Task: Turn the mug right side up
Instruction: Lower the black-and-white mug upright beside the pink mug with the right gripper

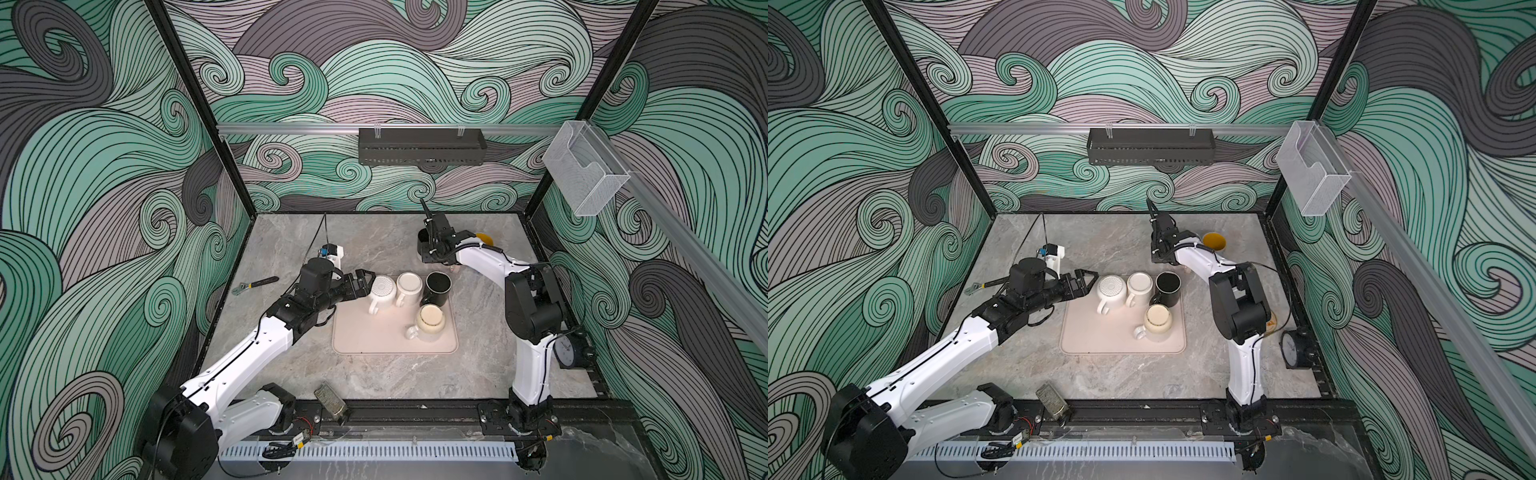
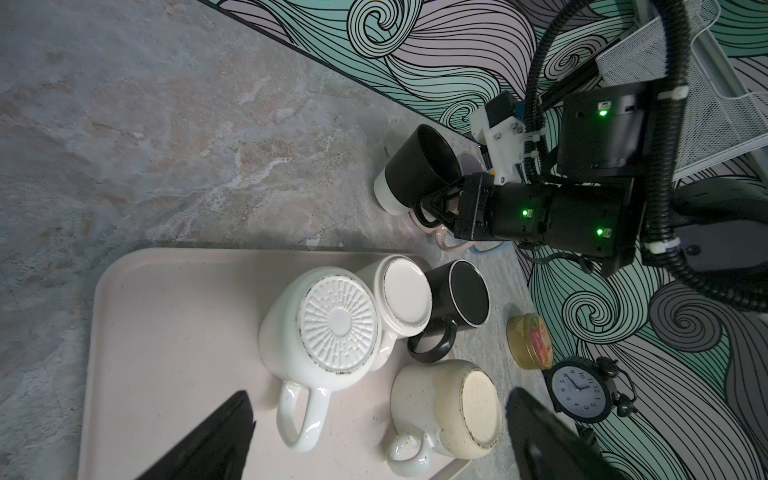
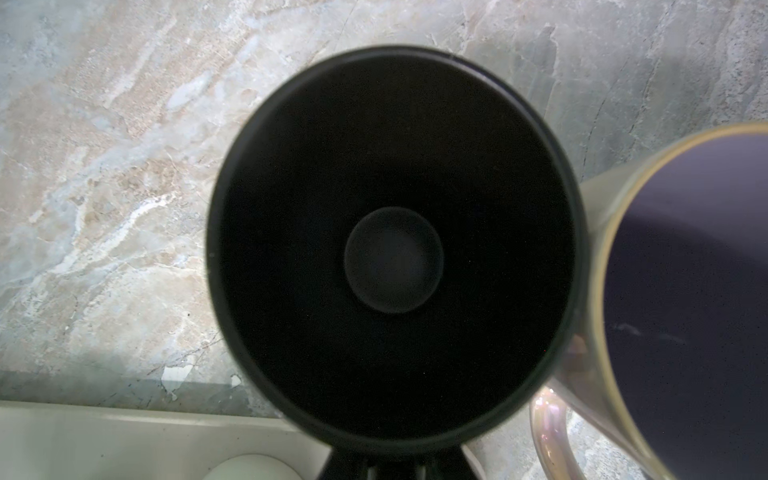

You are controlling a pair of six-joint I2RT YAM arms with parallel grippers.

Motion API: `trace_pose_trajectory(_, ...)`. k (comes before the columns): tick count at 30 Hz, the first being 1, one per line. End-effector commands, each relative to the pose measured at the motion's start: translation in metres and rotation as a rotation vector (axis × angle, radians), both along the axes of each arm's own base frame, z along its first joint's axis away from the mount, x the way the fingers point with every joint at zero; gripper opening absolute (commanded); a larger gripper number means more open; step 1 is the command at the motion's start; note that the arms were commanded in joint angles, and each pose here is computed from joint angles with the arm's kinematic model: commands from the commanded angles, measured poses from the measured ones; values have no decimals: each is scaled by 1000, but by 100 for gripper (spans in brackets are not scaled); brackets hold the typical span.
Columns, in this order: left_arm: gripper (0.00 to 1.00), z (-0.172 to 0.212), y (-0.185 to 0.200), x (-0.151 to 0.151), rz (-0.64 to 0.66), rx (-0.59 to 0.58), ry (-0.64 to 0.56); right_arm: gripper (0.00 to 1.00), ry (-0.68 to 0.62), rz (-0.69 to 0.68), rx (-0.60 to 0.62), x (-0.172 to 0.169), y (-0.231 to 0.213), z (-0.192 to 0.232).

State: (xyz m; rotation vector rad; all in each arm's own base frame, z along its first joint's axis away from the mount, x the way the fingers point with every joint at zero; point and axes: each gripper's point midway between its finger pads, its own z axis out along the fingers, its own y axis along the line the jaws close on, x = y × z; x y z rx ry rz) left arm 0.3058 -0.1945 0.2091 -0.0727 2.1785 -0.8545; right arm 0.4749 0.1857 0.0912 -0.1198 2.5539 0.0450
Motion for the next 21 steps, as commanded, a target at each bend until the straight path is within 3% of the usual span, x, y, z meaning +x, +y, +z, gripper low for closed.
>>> trace_pose_trajectory(1, 96, 12, 0, -2, -7, -21, -32, 0, -51, -21, -3, 12, -2, 1)
trace_pose_trajectory(9, 97, 7, 7, -5, 21, -15, -33, 1, -42, -29, 7, 5, -3, -8)
trace_pose_trajectory(21, 97, 2, 13, -10, 40, -13, -32, 23, -41, -59, 20, -9, 1, -3)
